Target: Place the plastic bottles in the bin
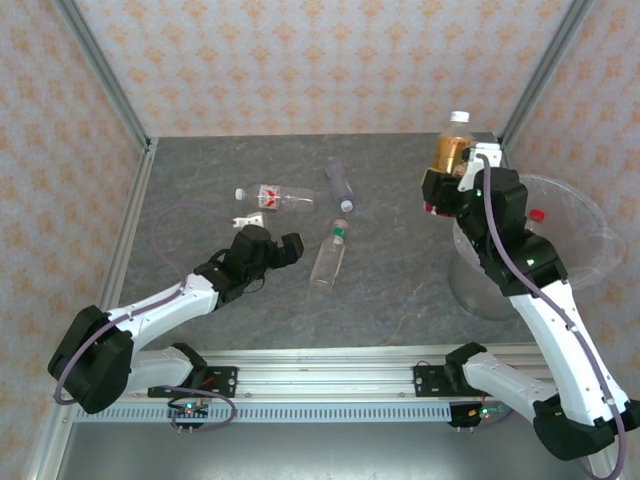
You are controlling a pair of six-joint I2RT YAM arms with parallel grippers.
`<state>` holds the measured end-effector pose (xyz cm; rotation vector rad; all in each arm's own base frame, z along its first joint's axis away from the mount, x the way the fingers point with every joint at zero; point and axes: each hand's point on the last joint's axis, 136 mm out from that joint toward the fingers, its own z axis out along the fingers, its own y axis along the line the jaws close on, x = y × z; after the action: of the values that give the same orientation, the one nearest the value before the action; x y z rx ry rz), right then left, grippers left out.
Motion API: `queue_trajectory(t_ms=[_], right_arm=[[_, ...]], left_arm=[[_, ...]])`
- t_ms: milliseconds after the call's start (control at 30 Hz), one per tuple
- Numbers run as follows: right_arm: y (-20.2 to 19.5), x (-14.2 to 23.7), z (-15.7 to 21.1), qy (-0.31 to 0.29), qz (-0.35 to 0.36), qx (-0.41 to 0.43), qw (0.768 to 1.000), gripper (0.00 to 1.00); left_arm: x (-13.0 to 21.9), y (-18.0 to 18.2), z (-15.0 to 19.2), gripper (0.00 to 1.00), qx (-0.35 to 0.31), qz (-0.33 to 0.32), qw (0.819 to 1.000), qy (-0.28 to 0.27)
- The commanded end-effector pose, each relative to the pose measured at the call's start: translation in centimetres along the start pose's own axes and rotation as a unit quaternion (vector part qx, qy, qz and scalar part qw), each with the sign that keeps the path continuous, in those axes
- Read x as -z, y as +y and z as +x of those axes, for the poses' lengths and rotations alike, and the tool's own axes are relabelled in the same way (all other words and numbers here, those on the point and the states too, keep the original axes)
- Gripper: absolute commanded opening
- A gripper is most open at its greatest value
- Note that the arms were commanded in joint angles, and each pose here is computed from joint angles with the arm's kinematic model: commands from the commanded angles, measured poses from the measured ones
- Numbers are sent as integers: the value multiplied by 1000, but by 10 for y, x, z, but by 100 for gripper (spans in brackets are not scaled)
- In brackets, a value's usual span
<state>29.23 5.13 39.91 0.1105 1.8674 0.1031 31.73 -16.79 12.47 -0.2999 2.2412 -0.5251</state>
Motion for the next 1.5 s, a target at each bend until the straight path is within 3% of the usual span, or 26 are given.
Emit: queue_trajectory(t_ms=[0, 233, 500, 900, 1133, 1333, 1467], right_arm=[[-34, 18, -18, -32, 70, -2, 997, 48], [-82, 34, -26, -45, 164, -24, 985, 47], [-116, 37, -19, -16, 197, -66, 978, 47], [-165, 10, 39, 51, 242, -145, 958, 48], [-156, -8, 65, 83, 208, -160, 961, 54], [-143, -12, 68, 86, 168, -165, 968, 73], [-145, -6, 65, 77, 178, -168, 966, 77]], left_arm=[[2, -10, -15, 100, -4, 11, 1000, -15], [0, -11, -15, 100, -5, 12, 1000, -13], [-3, -22, -8, 100, -18, 39, 999, 8], [-2, -23, 0, 100, -47, 32, 998, 32], [-4, -27, 3, 100, -58, 32, 997, 43], [-8, -32, 9, 100, -69, 30, 996, 55], [-10, -41, 11, 100, -79, 34, 994, 61]])
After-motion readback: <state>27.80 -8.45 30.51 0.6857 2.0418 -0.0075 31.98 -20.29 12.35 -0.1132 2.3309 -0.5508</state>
